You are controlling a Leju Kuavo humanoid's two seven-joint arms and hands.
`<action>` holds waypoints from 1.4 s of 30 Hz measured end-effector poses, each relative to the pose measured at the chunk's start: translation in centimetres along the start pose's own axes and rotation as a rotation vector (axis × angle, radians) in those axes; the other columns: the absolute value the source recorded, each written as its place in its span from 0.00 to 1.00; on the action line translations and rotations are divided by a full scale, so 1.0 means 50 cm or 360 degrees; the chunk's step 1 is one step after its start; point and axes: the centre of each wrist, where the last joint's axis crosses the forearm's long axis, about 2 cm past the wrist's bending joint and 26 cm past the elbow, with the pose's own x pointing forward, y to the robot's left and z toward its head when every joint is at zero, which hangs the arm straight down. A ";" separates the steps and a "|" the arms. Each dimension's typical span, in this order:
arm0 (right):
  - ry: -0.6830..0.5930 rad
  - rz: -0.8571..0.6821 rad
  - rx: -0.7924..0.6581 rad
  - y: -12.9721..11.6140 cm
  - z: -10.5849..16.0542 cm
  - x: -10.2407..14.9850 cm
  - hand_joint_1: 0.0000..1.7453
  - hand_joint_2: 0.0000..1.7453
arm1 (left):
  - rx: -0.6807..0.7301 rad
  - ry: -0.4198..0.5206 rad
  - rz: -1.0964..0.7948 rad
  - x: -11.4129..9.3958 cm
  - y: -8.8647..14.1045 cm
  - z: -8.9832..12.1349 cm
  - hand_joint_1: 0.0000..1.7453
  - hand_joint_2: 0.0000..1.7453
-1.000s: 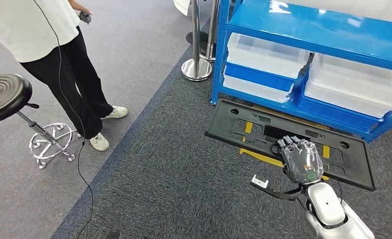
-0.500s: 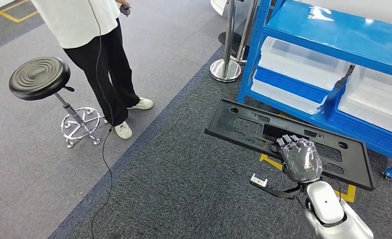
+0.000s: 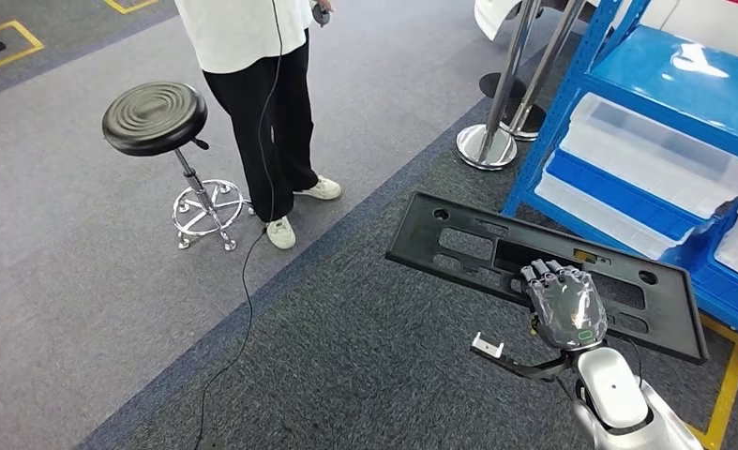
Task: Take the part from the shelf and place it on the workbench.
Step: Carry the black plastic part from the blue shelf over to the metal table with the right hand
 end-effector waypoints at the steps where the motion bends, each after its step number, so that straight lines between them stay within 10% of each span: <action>1: 0.0002 0.0003 0.0001 0.000 0.000 -0.002 1.00 1.00 | 0.0000 0.0002 0.0000 -0.001 0.000 0.000 0.00 1.00; 42: 0.0139 0.0061 -0.0001 -0.007 0.014 -0.071 1.00 1.00 | 0.0001 0.0024 0.0008 -0.009 -0.008 0.005 0.00 1.00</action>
